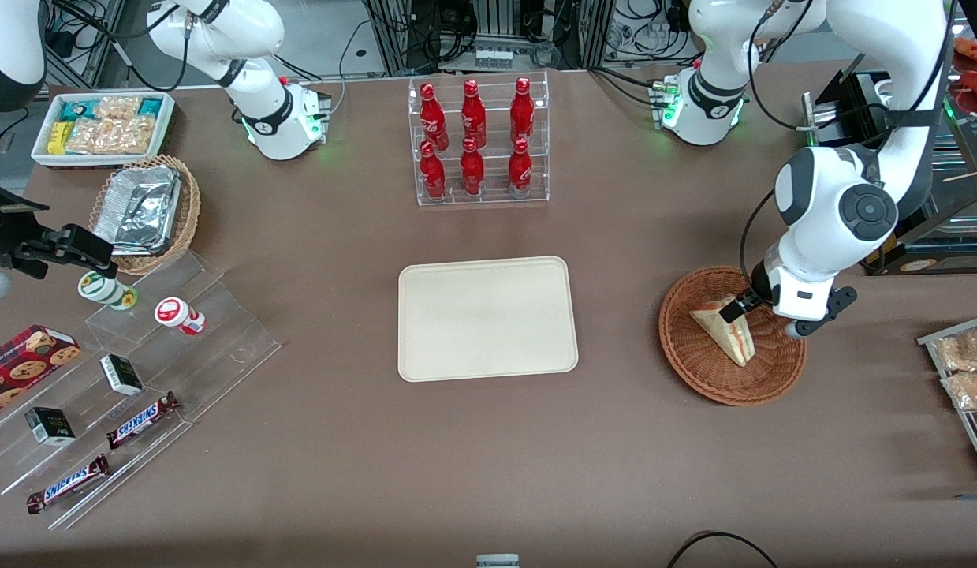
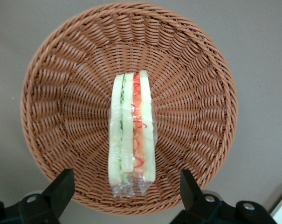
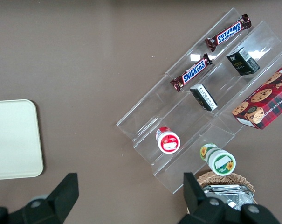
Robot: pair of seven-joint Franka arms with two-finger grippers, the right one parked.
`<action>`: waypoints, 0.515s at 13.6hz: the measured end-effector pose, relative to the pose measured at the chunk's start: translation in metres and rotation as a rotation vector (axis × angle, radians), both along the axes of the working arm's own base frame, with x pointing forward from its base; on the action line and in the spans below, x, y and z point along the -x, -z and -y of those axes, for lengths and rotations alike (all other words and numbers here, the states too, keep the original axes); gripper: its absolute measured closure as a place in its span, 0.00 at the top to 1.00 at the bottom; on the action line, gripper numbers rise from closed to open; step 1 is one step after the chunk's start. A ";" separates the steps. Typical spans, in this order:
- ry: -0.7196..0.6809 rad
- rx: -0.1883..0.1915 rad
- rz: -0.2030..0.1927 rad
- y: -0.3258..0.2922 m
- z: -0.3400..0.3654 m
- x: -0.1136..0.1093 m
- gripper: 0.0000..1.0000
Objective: Place sandwich from basket to tray
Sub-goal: 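Lower the open left gripper around the wrapped sandwich, then close the left gripper on the sandwich and lift it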
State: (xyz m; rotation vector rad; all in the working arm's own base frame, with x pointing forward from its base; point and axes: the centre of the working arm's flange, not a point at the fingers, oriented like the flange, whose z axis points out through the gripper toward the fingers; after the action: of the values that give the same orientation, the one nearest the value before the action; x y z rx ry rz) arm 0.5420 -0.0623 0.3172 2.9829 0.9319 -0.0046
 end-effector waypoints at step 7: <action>0.003 0.000 -0.027 0.037 0.011 -0.001 1.00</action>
State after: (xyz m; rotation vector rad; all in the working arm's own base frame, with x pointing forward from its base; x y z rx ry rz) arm 0.5429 -0.0734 0.2798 2.9920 0.9301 -0.0455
